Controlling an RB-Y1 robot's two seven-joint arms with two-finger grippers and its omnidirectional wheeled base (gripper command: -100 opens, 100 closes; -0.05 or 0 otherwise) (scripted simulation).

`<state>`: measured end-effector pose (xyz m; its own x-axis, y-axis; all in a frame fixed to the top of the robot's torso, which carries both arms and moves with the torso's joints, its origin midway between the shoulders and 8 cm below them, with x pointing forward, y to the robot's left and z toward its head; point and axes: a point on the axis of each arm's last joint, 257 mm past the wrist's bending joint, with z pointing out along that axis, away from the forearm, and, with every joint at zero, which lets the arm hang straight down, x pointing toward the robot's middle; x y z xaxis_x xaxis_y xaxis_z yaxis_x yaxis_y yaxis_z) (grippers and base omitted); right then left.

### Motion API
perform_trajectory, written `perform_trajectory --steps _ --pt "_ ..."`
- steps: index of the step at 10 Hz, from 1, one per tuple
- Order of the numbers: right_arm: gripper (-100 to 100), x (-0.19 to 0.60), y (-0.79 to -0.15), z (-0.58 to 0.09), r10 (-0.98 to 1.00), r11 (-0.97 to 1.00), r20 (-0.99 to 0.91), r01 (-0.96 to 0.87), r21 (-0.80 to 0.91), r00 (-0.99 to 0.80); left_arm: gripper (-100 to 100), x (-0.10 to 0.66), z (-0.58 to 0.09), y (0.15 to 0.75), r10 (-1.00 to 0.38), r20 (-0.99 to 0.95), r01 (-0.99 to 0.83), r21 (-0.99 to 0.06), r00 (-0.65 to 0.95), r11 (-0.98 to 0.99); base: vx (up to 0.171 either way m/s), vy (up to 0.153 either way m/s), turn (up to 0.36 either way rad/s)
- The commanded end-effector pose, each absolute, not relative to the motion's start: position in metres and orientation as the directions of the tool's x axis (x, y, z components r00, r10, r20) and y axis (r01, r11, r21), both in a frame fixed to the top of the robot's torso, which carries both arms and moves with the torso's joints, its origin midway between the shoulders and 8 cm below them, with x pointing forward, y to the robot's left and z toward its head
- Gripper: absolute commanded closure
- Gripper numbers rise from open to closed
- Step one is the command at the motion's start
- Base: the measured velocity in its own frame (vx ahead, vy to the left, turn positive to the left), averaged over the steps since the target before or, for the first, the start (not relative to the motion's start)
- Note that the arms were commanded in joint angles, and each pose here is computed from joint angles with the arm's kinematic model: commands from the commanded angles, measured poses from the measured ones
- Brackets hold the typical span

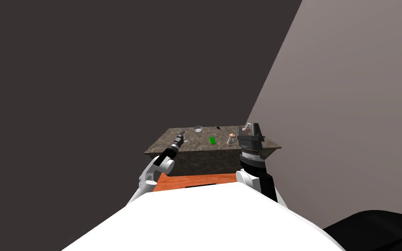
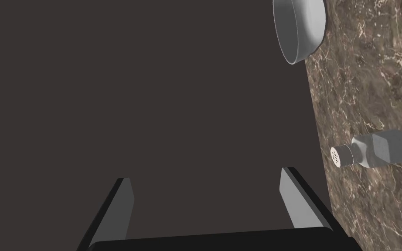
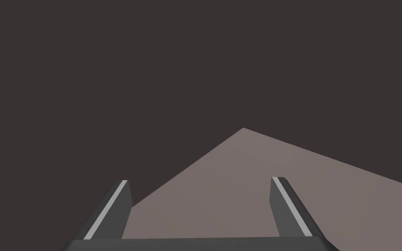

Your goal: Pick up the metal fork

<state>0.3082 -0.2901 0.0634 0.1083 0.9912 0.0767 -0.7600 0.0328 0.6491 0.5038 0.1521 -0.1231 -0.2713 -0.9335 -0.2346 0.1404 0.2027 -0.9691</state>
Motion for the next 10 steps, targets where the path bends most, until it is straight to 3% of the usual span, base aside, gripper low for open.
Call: perform_trajectory --steps 1,10 --pt "0 0.308 -0.290 0.063 0.991 0.033 0.077 -0.760 0.649 0.108 -100 0.512 -0.129 0.148 -0.925 -0.248 0.110 -0.968 -0.289 0.226 -0.015 0.008 0.066" --pt "0 0.308 -0.290 0.063 0.991 0.033 0.077 -0.760 0.649 0.108 -100 0.546 -0.169 0.157 -0.902 -0.292 -0.078 -0.940 -0.319 0.332 -0.011 0.001 0.032"
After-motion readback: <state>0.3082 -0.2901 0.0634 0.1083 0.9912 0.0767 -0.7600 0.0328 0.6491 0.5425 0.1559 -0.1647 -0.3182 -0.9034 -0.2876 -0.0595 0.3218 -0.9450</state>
